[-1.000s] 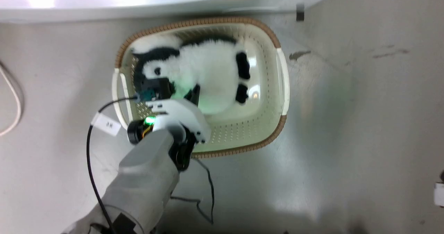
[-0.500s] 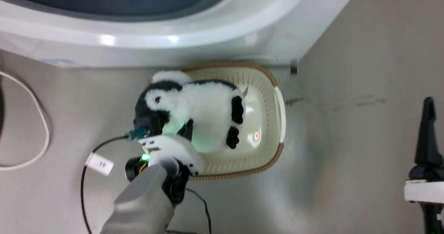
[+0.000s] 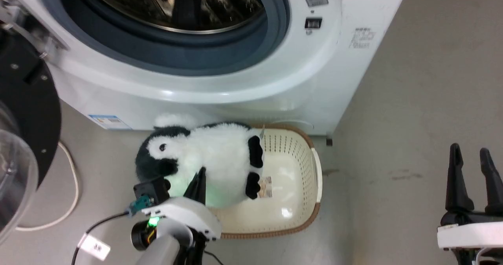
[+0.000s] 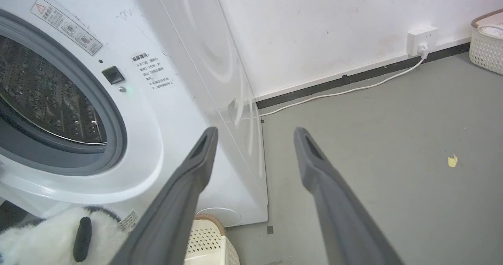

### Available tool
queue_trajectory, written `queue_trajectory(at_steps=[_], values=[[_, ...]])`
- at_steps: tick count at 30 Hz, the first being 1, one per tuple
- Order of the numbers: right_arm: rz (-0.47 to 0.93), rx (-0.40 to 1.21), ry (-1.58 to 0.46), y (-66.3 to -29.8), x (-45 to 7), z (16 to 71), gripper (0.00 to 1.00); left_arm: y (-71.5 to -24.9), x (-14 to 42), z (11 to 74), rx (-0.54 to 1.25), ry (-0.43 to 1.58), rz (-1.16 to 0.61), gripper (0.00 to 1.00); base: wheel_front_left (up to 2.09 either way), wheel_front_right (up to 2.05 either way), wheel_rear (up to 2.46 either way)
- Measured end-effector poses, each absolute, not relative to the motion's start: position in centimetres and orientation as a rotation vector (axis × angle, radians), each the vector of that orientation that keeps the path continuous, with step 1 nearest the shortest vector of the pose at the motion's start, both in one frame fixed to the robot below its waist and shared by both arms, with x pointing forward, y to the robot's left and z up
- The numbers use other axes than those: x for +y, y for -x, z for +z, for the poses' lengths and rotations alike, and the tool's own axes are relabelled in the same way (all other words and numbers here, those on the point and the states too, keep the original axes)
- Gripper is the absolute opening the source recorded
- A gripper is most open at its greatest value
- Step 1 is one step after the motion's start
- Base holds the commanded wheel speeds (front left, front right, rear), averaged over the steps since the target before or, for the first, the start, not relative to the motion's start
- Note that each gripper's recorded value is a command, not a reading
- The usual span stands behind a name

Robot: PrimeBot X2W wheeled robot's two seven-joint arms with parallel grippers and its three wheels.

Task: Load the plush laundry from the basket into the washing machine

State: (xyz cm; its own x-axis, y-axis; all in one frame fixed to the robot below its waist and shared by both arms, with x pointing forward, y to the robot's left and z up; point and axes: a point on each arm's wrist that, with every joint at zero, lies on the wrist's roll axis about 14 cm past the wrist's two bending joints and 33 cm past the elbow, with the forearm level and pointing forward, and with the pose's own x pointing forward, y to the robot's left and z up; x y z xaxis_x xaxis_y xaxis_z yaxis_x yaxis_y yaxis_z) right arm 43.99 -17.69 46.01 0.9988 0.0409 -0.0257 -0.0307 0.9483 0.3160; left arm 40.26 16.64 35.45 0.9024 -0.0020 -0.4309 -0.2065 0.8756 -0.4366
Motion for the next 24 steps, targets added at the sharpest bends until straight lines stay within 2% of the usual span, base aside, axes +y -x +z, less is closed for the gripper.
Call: queue_trajectory(at_steps=[12, 24], values=[[0.063, -0.044, -0.350, -41.8, -17.0, 49.2, 1.00, -38.3, 17.7, 43.5, 0.189, 0.455, 0.102, 0.00, 0.00, 0.00, 0.00], [0.006, -0.033, -0.354, -41.4, -18.7, 48.3, 1.00, -43.4, 20.1, 50.0, 0.024, 0.346, 0.081, 0.00, 0.00, 0.00, 0.00]])
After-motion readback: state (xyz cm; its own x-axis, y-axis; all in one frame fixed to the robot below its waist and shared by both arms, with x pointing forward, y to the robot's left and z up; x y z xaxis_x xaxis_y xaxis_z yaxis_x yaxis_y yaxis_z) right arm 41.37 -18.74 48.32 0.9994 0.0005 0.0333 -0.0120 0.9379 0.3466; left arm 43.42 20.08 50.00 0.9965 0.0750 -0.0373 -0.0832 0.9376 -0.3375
